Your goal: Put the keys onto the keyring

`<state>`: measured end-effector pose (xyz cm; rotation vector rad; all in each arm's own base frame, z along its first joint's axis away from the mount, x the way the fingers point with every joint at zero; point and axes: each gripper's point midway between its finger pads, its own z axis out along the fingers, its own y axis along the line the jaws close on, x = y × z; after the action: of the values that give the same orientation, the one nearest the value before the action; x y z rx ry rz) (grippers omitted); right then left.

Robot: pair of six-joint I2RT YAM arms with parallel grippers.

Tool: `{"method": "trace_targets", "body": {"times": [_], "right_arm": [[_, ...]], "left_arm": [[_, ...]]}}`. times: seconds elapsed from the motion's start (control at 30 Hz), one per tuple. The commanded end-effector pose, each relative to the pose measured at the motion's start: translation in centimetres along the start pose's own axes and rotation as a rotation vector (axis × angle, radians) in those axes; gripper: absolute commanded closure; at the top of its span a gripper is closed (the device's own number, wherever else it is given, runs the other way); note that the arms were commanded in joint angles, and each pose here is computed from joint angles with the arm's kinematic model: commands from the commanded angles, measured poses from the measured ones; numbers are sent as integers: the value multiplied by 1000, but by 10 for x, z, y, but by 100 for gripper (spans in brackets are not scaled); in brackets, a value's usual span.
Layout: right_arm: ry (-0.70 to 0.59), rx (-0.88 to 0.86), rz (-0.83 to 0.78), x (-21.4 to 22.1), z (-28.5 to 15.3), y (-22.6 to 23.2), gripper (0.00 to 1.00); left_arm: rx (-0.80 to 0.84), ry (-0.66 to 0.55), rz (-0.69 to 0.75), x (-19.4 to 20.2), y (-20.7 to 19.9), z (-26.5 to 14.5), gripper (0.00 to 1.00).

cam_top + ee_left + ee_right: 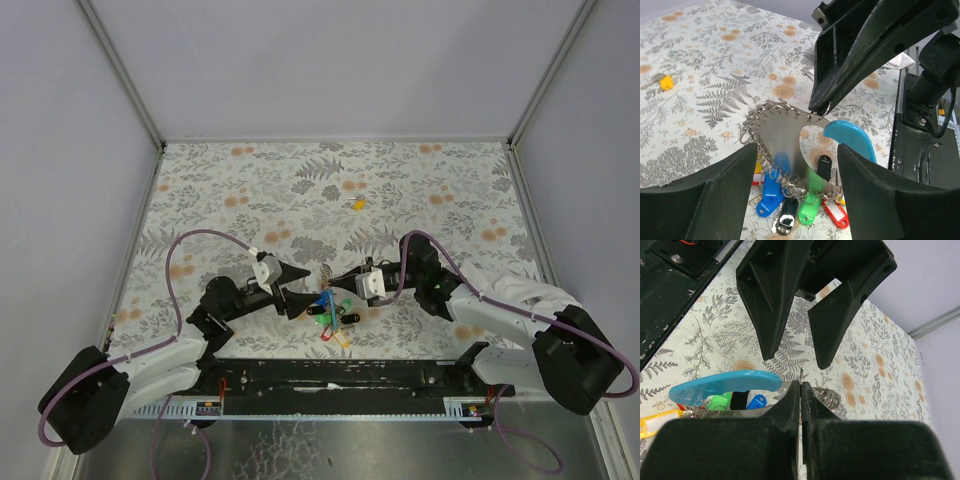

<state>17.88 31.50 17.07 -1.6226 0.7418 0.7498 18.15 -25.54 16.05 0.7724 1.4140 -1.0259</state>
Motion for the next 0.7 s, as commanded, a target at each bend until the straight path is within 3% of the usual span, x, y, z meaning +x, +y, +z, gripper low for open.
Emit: {"method": "trace_targets", "body": {"times": [0.0,0.3,0.67], "right_arm": [[-67,3,-69,-26,3,-14,100],[-145,17,-15,-40,3,-11,100],[-246,49,45,-47,6,-7,100]], "left_arm": [[82,-60,185,-22,-8,4,36],[121,-125,253,-35,-13,8,43],[219,-162,236,-44,-31,7,61]]}}
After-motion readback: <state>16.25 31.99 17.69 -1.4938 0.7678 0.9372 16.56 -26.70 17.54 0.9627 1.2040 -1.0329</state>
